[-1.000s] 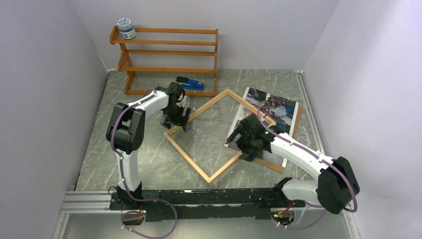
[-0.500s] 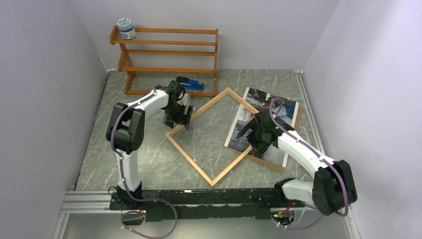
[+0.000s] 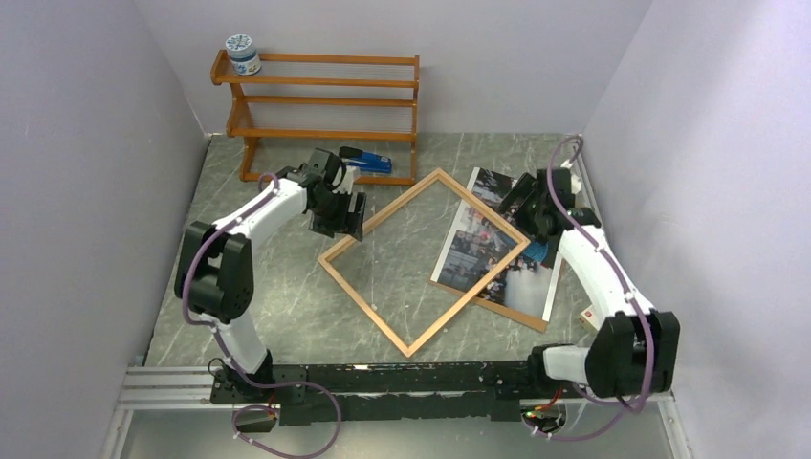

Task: Put the photo into the frame
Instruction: Adjust the photo frame at the center of the board, then pick up the photo at the center of the board.

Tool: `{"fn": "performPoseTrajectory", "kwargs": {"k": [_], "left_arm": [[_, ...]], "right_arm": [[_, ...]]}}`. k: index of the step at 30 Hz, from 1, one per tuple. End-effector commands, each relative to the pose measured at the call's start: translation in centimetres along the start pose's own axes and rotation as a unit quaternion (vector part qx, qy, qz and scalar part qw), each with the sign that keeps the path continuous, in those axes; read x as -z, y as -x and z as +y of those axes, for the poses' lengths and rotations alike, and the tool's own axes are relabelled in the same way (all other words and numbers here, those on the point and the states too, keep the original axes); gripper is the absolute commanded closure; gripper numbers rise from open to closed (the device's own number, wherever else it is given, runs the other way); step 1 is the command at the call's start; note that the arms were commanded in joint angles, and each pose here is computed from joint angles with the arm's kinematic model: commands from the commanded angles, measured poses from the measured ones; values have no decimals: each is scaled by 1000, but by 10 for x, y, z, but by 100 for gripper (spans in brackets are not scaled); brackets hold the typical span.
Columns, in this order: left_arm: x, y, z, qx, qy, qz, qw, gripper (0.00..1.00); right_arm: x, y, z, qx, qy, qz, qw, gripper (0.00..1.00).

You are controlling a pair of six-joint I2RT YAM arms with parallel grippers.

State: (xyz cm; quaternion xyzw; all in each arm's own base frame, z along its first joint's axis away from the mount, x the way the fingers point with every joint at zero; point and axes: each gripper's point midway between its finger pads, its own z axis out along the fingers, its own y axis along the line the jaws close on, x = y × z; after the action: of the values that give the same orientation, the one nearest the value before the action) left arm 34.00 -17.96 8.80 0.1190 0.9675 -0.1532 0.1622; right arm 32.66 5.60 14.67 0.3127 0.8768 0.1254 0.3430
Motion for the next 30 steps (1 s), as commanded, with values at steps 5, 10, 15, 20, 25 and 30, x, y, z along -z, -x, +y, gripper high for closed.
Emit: {"fn": "performPoseTrajectory", "kwargs": {"k": [5, 10, 15, 20, 25, 30], "left_arm": [[15, 6, -6, 48, -4, -77, 996, 19], [8, 1, -4, 80, 1, -82, 993, 22], [5, 8, -25, 57, -57, -80, 994, 25], [9, 35, -58, 2, -96, -95, 991, 26], [2, 61, -95, -31, -138, -101, 985, 27], [-8, 87, -142, -62, -190, -107, 974, 28]], "right_arm": [[-52, 102, -70, -3, -54, -54, 997, 12], [-80, 111, -107, -50, -62, -36, 996, 14], [-94, 116, -135, -66, -88, -25, 994, 14], [-105, 108, -152, -52, -105, -6, 993, 22], [-117, 92, -166, -32, -116, 18, 993, 32], [-123, 77, -176, -28, -126, 42, 991, 34]]}}
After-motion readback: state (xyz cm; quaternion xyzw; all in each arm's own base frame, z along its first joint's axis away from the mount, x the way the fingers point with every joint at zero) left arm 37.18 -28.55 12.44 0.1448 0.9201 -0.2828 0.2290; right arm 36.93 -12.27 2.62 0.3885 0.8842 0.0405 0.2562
